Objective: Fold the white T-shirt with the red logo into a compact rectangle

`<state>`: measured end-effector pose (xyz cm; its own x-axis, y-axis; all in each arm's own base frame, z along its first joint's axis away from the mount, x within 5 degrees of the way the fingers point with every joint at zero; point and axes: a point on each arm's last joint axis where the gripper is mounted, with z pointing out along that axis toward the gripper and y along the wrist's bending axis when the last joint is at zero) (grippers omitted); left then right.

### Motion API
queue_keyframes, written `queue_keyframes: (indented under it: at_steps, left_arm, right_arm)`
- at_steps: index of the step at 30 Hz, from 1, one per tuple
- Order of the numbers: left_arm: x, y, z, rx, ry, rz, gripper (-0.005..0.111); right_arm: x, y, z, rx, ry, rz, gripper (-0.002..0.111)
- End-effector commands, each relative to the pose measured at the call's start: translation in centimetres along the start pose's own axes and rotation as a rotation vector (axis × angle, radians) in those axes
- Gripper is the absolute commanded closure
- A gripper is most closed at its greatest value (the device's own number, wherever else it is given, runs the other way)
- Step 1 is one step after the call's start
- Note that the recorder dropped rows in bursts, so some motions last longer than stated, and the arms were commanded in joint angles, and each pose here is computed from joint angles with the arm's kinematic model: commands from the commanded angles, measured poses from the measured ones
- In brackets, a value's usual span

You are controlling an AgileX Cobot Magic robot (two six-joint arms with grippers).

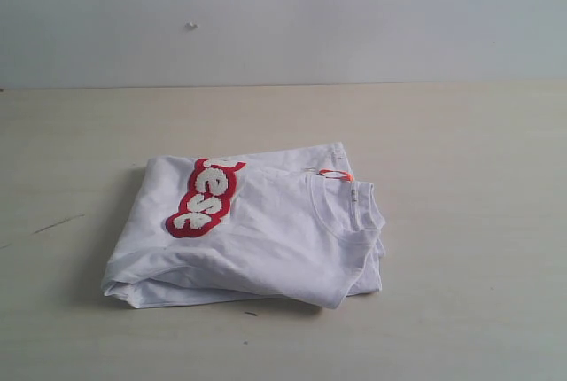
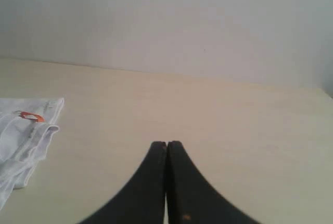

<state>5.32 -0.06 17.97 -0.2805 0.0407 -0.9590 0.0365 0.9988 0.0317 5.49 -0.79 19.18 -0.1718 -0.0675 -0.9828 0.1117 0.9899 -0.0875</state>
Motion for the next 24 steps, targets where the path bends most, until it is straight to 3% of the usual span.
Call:
queue_keyframes:
  at_steps: [1, 24]
  left_arm:
    - [-0.09, 0.02, -0.04, -0.004, -0.011, 0.000, 0.107]
    - [-0.09, 0.02, -0.04, -0.004, -0.011, 0.000, 0.107]
  right_arm:
    - [0.44, -0.03, 0.00, 0.006, 0.033, -0.017, 0.108]
    - [0.46, -0.03, 0.00, 0.006, 0.035, -0.011, 0.108]
